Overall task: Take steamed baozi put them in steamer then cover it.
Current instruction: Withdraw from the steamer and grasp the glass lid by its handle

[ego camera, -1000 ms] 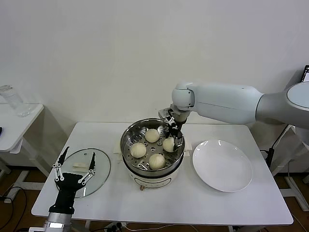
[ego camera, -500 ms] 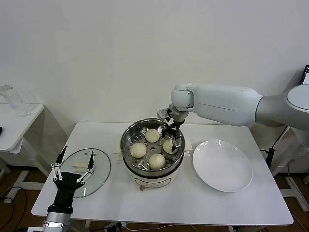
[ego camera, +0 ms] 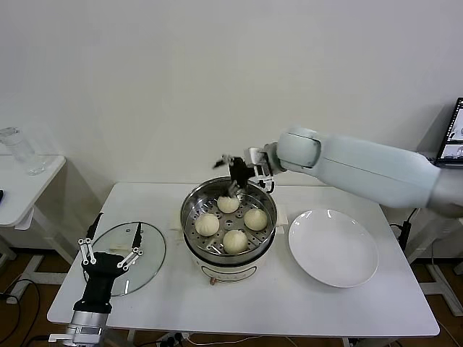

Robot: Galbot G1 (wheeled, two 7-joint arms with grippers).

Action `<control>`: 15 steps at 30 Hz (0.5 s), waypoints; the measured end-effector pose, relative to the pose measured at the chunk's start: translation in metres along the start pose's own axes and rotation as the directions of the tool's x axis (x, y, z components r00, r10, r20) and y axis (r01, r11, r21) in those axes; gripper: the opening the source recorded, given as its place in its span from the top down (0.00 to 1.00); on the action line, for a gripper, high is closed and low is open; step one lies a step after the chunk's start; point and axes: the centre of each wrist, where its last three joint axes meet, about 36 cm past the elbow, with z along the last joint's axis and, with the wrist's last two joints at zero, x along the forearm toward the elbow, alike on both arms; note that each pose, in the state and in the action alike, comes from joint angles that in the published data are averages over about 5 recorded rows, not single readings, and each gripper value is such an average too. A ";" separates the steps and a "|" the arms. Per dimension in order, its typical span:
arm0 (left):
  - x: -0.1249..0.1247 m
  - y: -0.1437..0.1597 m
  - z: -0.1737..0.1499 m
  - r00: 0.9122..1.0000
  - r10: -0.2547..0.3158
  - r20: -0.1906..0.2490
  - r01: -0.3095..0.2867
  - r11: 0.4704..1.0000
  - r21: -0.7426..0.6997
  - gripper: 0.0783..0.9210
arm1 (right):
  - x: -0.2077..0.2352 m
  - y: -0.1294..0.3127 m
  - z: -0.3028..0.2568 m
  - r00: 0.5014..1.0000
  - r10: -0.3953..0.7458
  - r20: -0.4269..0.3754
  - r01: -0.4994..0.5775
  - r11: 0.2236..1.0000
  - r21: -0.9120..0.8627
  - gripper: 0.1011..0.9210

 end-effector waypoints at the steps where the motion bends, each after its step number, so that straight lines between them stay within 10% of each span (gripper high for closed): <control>1: 0.000 0.000 0.000 1.000 -0.002 0.000 0.002 1.000 -0.006 0.12 | 0.004 0.004 0.003 0.997 0.071 0.027 -0.070 0.997 -0.017 0.12; 15: -0.002 -0.001 0.014 1.000 -0.003 -0.025 -0.001 0.982 -0.187 0.12 | 0.030 0.097 0.079 0.611 0.787 0.088 -0.706 0.592 -0.389 0.12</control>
